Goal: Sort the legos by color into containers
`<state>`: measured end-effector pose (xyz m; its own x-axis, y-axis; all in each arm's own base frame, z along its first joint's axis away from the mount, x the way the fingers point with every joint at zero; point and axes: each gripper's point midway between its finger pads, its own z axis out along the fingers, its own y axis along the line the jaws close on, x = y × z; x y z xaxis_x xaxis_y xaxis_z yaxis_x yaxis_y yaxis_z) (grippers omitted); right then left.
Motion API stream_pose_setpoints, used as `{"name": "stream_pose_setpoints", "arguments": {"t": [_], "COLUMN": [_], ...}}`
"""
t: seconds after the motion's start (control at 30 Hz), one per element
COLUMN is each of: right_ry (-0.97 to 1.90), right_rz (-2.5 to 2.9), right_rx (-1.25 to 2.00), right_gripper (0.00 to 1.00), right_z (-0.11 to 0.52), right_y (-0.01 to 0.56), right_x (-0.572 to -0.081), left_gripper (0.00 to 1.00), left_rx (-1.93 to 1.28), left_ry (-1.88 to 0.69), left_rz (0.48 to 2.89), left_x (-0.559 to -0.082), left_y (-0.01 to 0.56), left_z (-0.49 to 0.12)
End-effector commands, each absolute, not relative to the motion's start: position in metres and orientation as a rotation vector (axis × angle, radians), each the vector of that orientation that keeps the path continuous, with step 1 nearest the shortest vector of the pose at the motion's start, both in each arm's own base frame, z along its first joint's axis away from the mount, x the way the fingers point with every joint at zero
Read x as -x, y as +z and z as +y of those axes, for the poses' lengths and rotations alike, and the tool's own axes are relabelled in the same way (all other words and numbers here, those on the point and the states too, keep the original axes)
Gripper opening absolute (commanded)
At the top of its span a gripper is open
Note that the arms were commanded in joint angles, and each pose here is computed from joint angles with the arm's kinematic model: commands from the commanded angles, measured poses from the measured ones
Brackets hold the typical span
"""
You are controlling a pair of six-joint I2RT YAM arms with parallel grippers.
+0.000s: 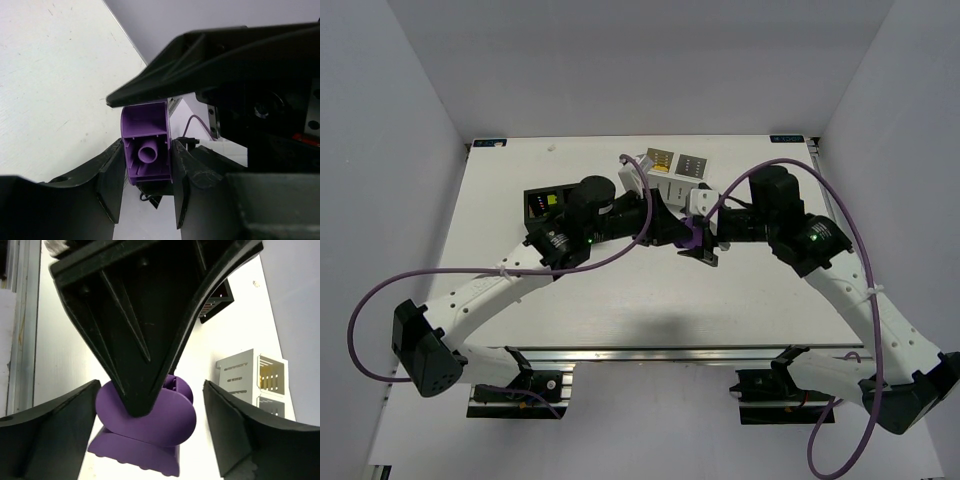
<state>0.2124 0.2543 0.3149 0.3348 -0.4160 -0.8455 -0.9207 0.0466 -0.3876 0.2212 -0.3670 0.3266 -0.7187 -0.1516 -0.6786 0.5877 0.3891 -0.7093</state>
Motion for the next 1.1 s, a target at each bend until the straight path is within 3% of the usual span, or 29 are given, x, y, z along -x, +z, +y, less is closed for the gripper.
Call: {"name": "stream_pose_setpoints", "arguments": {"t": [0.0, 0.4, 0.63, 1.07], "right_ry": [0.582, 0.524, 0.482, 1.202], "right_rz": [1.247, 1.396, 1.543, 1.456], "right_rx": [1.508, 1.362, 1.151, 1.287], "right_gripper": [0.89, 0.89, 0.89, 0.89], "right_z": [0.252, 0.231, 0.216, 0.245], "right_y": [0.323, 0.298, 0.284, 0.287], "right_x": [-0.214, -0.228, -0.256, -0.210], "left_gripper": [0.00, 0.00, 0.00, 0.00], "left_rx": [-0.427, -0.284, -0.324, -0.483], "left_ry": [-1.399, -1.016, -0.991, -0.932], "left_rz": [1.885, 1.853, 1.828, 1.656], "left_x": [-0.216, -0.258, -0.255, -0.224], "left_y": [0.349, 0.344, 0.334, 0.321], "left_z": [-0.365, -0.304, -0.297, -0.266]}}
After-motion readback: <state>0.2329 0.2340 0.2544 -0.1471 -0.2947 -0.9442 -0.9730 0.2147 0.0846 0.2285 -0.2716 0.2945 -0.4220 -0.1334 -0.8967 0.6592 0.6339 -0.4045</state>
